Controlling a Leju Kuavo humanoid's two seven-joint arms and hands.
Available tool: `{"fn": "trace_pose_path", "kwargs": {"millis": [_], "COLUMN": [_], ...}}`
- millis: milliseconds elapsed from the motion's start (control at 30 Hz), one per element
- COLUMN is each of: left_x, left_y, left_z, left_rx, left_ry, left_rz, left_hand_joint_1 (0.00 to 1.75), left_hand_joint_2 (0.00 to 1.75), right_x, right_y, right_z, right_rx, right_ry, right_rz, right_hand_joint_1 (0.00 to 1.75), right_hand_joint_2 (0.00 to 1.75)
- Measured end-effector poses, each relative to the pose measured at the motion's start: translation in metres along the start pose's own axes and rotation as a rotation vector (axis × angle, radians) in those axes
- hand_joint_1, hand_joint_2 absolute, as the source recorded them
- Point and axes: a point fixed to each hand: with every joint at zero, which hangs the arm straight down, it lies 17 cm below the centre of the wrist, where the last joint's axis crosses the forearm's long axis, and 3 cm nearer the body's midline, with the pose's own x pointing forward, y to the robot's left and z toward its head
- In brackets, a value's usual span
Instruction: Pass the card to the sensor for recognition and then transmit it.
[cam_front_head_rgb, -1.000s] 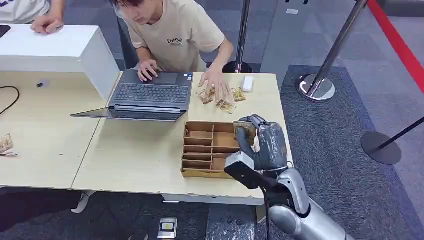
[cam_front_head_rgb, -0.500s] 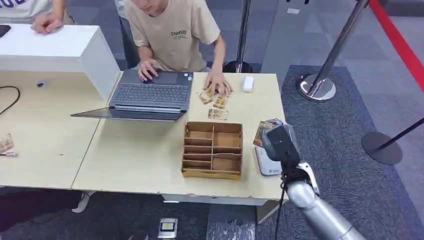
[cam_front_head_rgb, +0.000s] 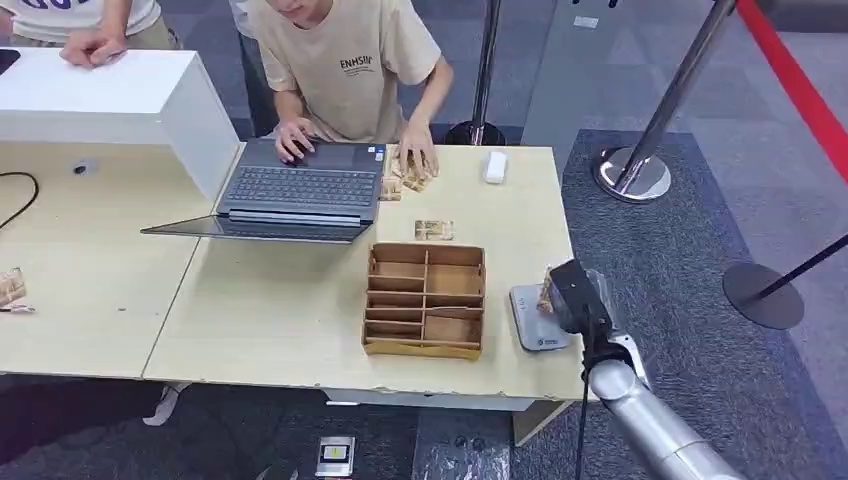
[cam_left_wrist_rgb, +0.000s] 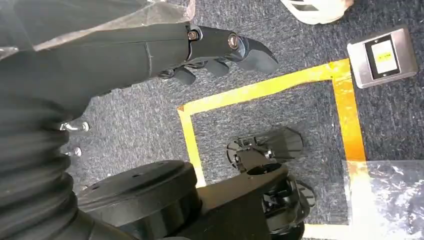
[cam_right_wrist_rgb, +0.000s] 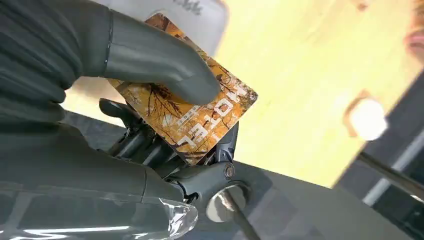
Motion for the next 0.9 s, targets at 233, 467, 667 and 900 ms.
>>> {"fn": "trace_pose_path", "kwargs": {"millis": [233,467,667,900], "left_x": [0.0,0.0,0.0,-0.001], "left_y": [0.0,0.0,0.0,0.0], "left_z": [0.0,0.0,0.0,0.0], "left_rx": [0.0,0.0,0.0,0.0], "left_ry": [0.001,0.001,0.004,0.009], "left_rz": [0.002,0.002,0.003,0.001], "left_hand_joint_1": [0.0,0.0,0.0,0.0], "left_hand_joint_2": [1.75,1.75,1.75,1.75], "right_x": [-0.033,-0.045,-0.048,-0.04], "right_y": [0.021,0.03,0.037,0.036], "right_z": [0.015,0.02,0.024,0.025], "right_rx": [0.049,0.065,0.073,0.031], "right_ry": [0.082,0.116,0.125,0.079], "right_rz": [0.009,0.006,-0.014,-0.031], "right_hand_joint_1": [1.75,1.75,1.75,1.75], "right_hand_joint_2": [1.75,1.75,1.75,1.75]}}
